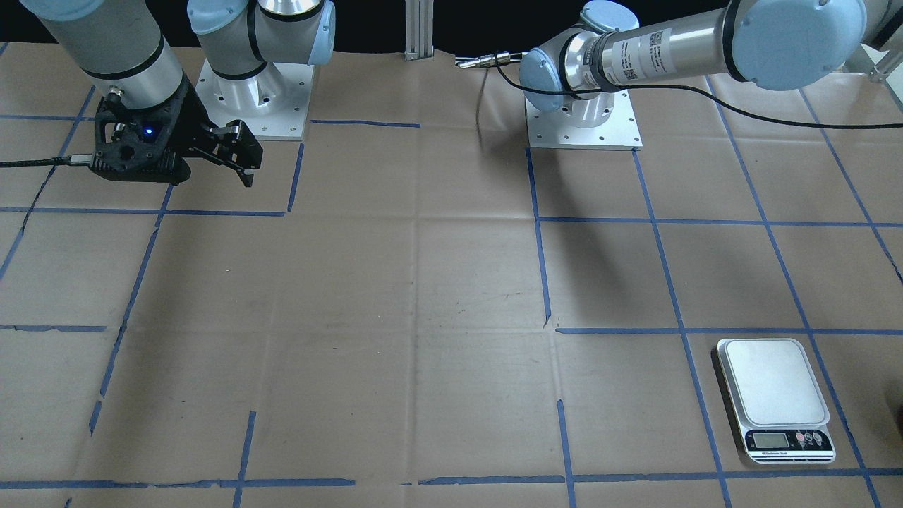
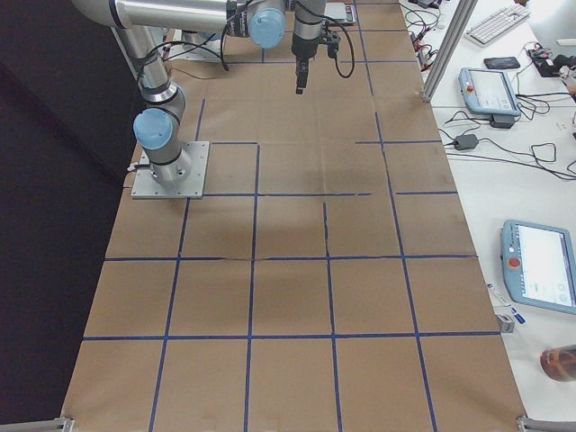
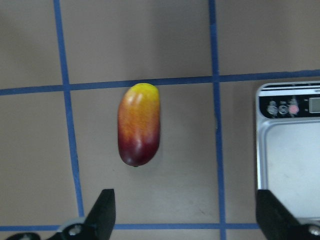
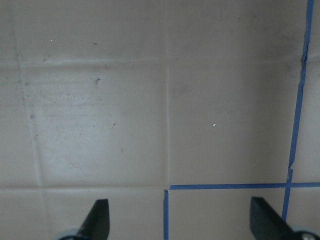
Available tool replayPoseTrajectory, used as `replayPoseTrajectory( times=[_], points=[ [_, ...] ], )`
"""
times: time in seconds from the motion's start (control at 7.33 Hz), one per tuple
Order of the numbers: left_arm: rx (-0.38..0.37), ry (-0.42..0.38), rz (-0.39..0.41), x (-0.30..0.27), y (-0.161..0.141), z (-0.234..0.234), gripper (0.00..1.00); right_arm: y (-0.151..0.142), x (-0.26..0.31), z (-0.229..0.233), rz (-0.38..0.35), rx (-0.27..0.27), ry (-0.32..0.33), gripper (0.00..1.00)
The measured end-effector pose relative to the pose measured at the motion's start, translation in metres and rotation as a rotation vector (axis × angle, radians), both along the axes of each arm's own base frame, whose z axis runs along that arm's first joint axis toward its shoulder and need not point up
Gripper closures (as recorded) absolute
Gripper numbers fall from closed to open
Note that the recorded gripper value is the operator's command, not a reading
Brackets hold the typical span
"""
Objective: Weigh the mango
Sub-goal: 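Lower the left gripper over the mango and close on it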
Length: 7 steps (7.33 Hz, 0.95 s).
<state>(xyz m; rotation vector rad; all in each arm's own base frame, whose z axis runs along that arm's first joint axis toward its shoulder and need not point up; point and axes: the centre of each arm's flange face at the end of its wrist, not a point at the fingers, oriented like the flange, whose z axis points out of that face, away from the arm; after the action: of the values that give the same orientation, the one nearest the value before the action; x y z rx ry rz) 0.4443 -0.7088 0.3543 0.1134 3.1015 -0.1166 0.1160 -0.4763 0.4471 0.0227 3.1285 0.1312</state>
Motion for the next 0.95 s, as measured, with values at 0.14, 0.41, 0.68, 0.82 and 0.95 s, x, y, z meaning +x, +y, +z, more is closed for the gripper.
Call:
replayPoseTrajectory(
  times=[0.14, 0.41, 0.68, 0.82, 0.95],
  points=[
    [0.009, 0.007, -0.003, 0.007, -0.004, -0.015, 0.01, 0.0, 0.0, 0.0, 0.0, 0.0, 0.0, 0.0],
    [0.04, 0.032, 0.002, 0.014, -0.007, -0.05, 0.01, 0.0, 0.0, 0.0, 0.0, 0.0, 0.0, 0.0],
    [0.072, 0.061, 0.012, 0.019, -0.011, -0.088, 0.01, 0.0, 0.0, 0.0, 0.0, 0.0, 0.0, 0.0],
    [0.082, 0.068, 0.015, 0.022, -0.013, -0.105, 0.0, 0.0, 0.0, 0.0, 0.0, 0.0, 0.0, 0.0],
    [0.089, 0.074, 0.016, 0.025, -0.016, -0.127, 0.01, 0.0, 0.0, 0.0, 0.0, 0.0, 0.0, 0.0]
  ],
)
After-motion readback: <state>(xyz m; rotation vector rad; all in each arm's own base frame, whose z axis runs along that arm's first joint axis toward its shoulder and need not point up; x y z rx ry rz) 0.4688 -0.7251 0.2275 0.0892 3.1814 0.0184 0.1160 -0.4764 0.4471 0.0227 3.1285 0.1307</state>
